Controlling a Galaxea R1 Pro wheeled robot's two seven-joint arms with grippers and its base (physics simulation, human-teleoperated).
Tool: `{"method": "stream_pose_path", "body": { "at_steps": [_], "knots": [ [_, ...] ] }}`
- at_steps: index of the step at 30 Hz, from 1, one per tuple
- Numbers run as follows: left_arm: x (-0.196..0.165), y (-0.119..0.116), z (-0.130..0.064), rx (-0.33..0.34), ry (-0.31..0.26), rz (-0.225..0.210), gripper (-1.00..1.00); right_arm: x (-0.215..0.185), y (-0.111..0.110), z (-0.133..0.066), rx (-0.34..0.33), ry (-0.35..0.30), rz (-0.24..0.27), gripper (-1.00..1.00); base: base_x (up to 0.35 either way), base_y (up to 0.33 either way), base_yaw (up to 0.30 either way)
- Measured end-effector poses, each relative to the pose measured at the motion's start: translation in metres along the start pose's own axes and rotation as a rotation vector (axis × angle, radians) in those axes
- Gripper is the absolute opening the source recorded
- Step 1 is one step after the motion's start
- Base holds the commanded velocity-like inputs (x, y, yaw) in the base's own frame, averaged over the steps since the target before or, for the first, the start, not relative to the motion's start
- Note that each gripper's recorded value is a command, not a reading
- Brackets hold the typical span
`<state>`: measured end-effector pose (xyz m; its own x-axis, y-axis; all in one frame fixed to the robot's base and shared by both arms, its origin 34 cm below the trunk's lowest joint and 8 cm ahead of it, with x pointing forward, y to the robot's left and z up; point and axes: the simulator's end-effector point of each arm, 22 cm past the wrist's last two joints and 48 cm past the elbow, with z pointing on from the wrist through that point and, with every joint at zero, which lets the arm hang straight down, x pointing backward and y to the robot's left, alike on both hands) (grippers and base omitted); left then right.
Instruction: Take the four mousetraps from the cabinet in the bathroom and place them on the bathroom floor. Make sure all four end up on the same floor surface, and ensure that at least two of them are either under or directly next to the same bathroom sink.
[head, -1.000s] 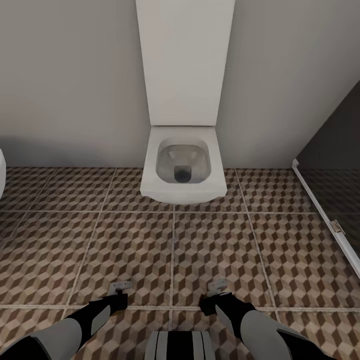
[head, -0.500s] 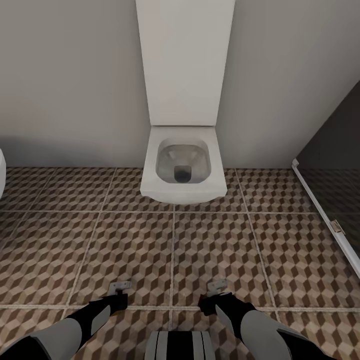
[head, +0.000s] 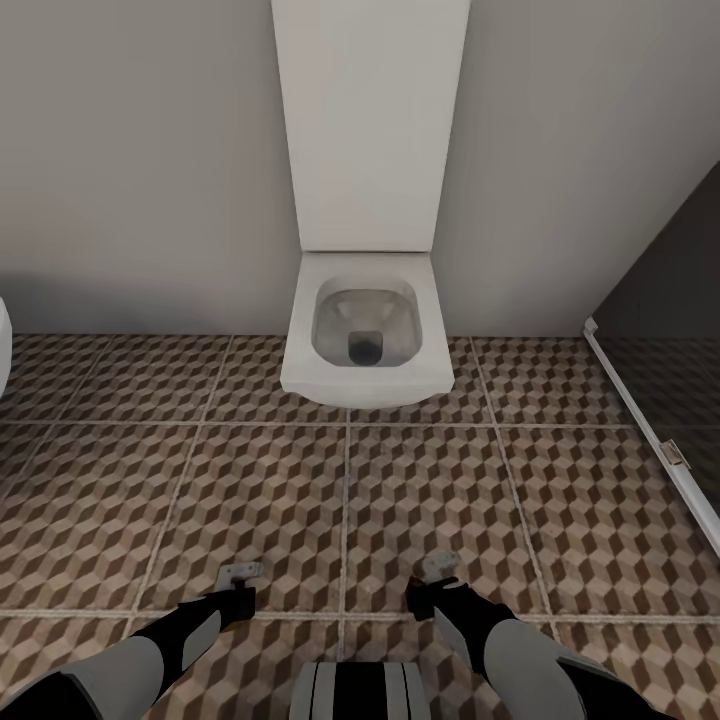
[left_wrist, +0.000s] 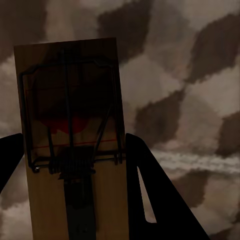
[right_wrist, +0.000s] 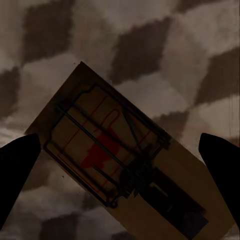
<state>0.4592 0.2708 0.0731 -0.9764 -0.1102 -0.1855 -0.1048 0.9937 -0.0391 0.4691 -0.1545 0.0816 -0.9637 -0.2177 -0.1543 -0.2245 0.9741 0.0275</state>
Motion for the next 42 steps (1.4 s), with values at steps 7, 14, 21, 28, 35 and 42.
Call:
{"method": "stream_pose_path", "body": {
  "at_steps": [7, 14, 21, 28, 35, 42],
  "knots": [
    [0.0, 0.0, 0.0, 0.0, 0.0, 0.0, -1.0, 0.0, -0.014, 0.001, 0.03, -0.005, 0.013, -1.0, 0.0, 0.0, 0.0],
    [0.0, 0.0, 0.0, 0.0, 0.0, 0.0, -1.0, 0.0, -0.015, 0.001, 0.032, -0.006, 0.015, -1.0, 0.0, 0.0, 0.0],
    [0.01, 0.001, 0.006, -0.003, 0.021, 0.0, -1.0, 0.01, -0.013, 0.008, 0.028, 0.014, 0.017, -1.0, 0.0, 0.0, 0.0],
    [0.01, 0.001, 0.006, -0.002, 0.02, 0.0, -1.0, 0.01, -0.014, 0.008, 0.029, 0.014, 0.017, -1.0, 0.0, 0.0, 0.0],
    [0.01, 0.001, 0.006, -0.002, 0.02, 0.0, -1.0, 0.01, -0.013, 0.008, 0.028, 0.015, 0.017, -1.0, 0.0, 0.0, 0.0],
    [0.01, 0.001, 0.006, -0.002, 0.02, 0.0, -1.0, 0.01, -0.013, 0.008, 0.028, 0.014, 0.016, -1.0, 0.0, 0.0, 0.0]
  ]
}}
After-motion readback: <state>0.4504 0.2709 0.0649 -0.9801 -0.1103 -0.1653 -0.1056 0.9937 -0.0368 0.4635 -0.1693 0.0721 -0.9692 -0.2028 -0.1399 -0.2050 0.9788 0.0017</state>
